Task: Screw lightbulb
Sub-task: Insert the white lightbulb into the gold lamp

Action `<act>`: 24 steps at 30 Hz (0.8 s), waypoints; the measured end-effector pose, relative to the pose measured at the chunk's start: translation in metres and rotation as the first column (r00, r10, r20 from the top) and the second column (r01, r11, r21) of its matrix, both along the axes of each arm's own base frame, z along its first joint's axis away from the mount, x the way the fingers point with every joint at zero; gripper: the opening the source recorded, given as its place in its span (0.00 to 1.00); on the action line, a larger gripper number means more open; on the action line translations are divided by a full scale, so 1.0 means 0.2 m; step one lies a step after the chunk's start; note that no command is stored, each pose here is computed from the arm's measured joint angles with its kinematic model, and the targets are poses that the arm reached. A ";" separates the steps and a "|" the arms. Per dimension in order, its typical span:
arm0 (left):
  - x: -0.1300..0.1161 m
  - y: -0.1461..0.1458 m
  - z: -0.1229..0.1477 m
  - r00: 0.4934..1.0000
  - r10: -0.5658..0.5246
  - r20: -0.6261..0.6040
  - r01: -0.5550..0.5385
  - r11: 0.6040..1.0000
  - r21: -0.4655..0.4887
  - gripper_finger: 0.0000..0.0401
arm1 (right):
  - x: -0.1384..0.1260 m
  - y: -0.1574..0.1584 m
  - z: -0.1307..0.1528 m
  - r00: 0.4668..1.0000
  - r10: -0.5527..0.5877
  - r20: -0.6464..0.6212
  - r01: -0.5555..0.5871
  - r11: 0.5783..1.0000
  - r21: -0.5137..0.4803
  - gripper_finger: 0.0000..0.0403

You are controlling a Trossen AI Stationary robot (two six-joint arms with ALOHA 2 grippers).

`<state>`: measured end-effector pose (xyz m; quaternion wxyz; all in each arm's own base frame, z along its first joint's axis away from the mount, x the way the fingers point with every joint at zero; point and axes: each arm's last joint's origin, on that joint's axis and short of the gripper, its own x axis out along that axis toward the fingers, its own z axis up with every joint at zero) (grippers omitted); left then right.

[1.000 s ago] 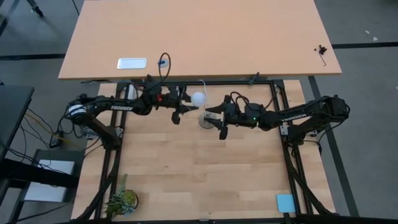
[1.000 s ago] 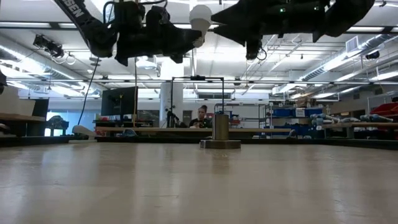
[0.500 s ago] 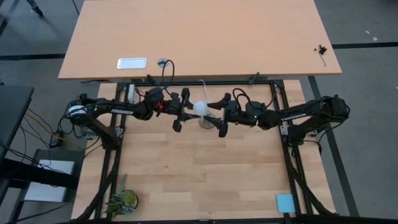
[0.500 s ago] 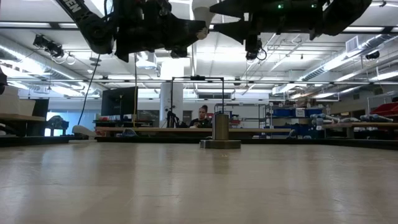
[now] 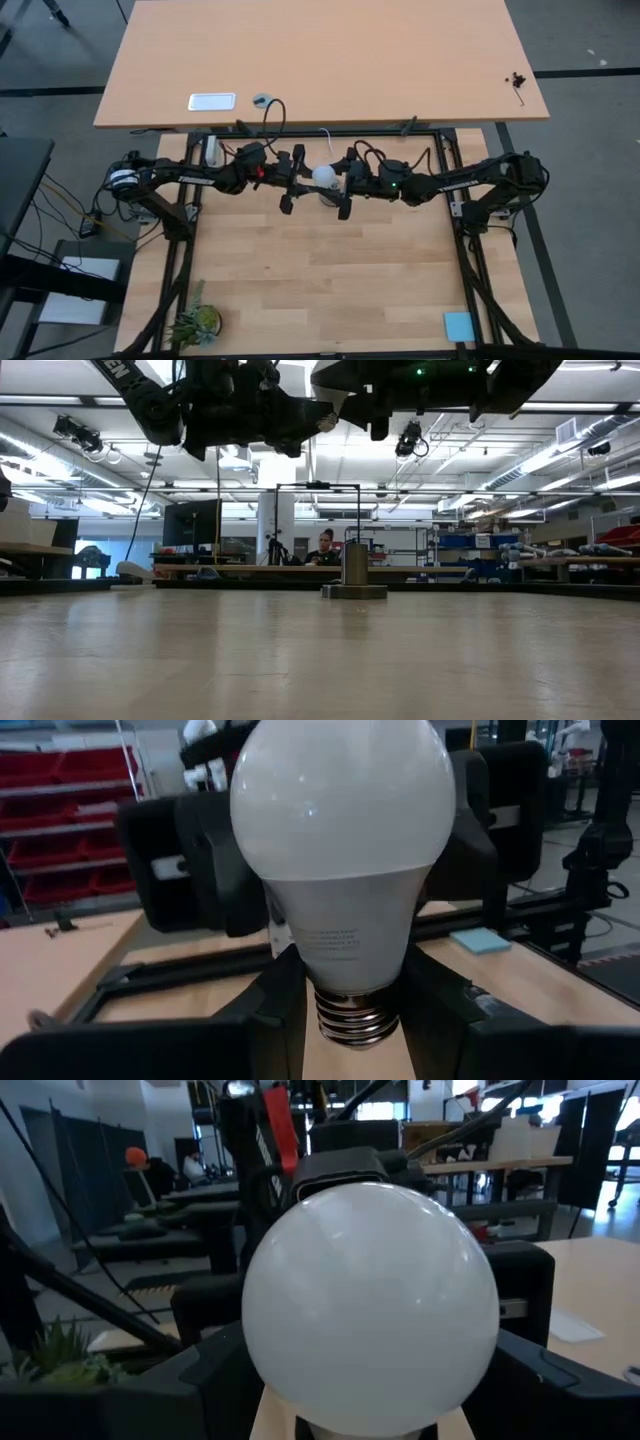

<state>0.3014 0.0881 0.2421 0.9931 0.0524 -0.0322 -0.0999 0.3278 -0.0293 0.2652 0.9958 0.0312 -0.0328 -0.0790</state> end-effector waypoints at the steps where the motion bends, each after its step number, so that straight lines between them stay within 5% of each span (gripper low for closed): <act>1: 0.00 0.00 0.00 1.000 -0.002 -0.005 0.002 1.000 -0.001 0.30 | 0.00 0.00 0.00 1.000 -0.001 -0.003 0.001 1.000 -0.004 0.71; 24: -0.01 0.02 -0.01 1.000 0.015 -0.028 -0.015 1.000 -0.015 0.37 | -0.01 0.00 0.02 1.000 -0.008 -0.006 0.007 0.998 -0.062 0.66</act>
